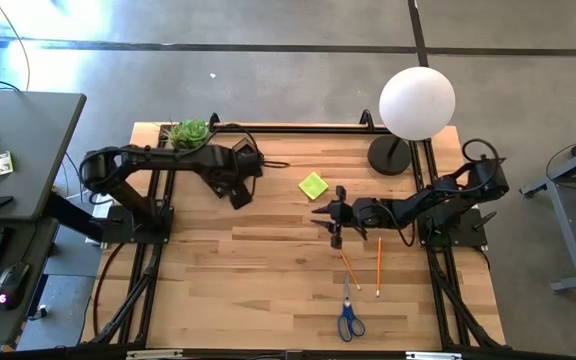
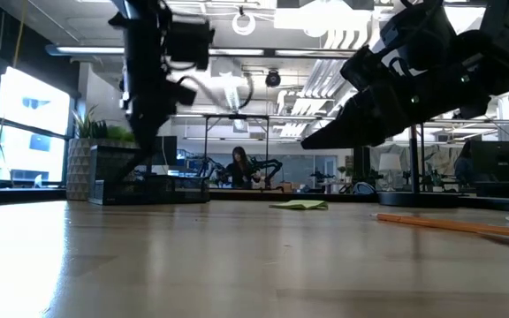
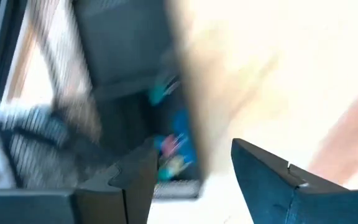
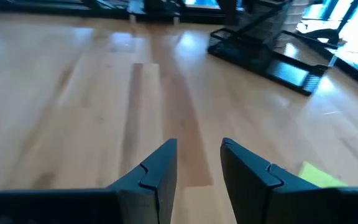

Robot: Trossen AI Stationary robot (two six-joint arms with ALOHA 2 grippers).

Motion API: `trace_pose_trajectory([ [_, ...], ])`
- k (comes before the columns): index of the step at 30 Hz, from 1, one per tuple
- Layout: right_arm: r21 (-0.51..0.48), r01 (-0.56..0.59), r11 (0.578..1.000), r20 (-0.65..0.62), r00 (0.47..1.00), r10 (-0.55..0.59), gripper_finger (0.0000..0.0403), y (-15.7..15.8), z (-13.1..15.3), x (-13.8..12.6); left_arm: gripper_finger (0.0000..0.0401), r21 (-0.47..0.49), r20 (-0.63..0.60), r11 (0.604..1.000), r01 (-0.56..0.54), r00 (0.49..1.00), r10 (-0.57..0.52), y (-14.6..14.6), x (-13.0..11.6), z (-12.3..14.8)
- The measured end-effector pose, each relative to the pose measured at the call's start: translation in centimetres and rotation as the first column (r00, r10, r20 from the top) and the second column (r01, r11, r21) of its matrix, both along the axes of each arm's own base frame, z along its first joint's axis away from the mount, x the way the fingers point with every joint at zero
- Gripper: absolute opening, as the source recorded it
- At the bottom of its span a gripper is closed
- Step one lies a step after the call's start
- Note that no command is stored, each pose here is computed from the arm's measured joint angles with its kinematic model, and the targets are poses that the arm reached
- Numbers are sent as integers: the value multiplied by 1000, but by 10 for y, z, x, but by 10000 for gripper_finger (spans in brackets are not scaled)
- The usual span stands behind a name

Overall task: Pick and place office supplies into organizer
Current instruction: Put the right yellow pencil into the desk organizer

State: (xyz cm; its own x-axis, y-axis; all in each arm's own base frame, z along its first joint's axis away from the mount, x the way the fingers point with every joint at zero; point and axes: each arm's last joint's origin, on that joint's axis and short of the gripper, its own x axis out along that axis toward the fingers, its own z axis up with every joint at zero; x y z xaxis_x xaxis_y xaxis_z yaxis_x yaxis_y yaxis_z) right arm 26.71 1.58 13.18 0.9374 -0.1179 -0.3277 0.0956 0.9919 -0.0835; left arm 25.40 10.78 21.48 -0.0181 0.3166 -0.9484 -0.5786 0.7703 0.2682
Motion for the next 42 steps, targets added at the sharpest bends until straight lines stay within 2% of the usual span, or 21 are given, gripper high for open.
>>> trace_pose_trajectory([
  [2,24,-12,1000,0,1000,12,117,3,1,-1,191,26,65,995,98,993,-100,-11,15,9],
  [4,25,-33,999,-9,999,34,117,9,0,-1,183,75,144,975,209,965,-218,-26,31,17],
  [7,22,-80,997,-10,997,80,117,21,0,-3,169,119,247,919,375,886,-393,-56,51,24],
  [9,16,-113,993,-16,993,113,117,29,1,-5,160,142,294,889,435,839,-458,-76,58,26],
  [13,6,-139,990,-43,989,139,117,43,8,-13,144,158,386,862,482,773,-503,-116,66,30],
  [15,-12,-139,990,-69,988,138,117,49,12,-17,137,178,437,839,514,723,-535,-138,69,33],
  [20,-44,-114,993,-177,979,105,117,65,34,-16,122,257,600,765,591,523,-606,-189,73,29],
  [23,-24,-98,995,-290,953,87,117,75,53,-13,114,295,675,747,596,424,-604,-203,71,20],
  [26,-19,-98,995,-459,885,78,117,86,75,-17,109,289,725,734,615,360,-587,-208,65,4],
  [29,1,-122,993,-636,766,95,117,94,95,-27,104,274,766,722,635,310,-563,-209,58,-12],
  [32,28,-175,984,-759,637,135,117,100,106,-40,102,280,794,720,635,267,-545,-209,50,-24],
  [36,86,-262,961,-829,516,215,117,106,103,-54,101,305,820,740,599,230,-524,-208,40,-36],
  [39,141,-307,941,-852,446,274,117,109,91,-61,101,313,831,745,589,210,-516,-208,35,-42],
  [42,144,-326,934,-866,415,278,117,110,82,-67,101,307,827,743,594,220,-517,-207,33,-45],
])
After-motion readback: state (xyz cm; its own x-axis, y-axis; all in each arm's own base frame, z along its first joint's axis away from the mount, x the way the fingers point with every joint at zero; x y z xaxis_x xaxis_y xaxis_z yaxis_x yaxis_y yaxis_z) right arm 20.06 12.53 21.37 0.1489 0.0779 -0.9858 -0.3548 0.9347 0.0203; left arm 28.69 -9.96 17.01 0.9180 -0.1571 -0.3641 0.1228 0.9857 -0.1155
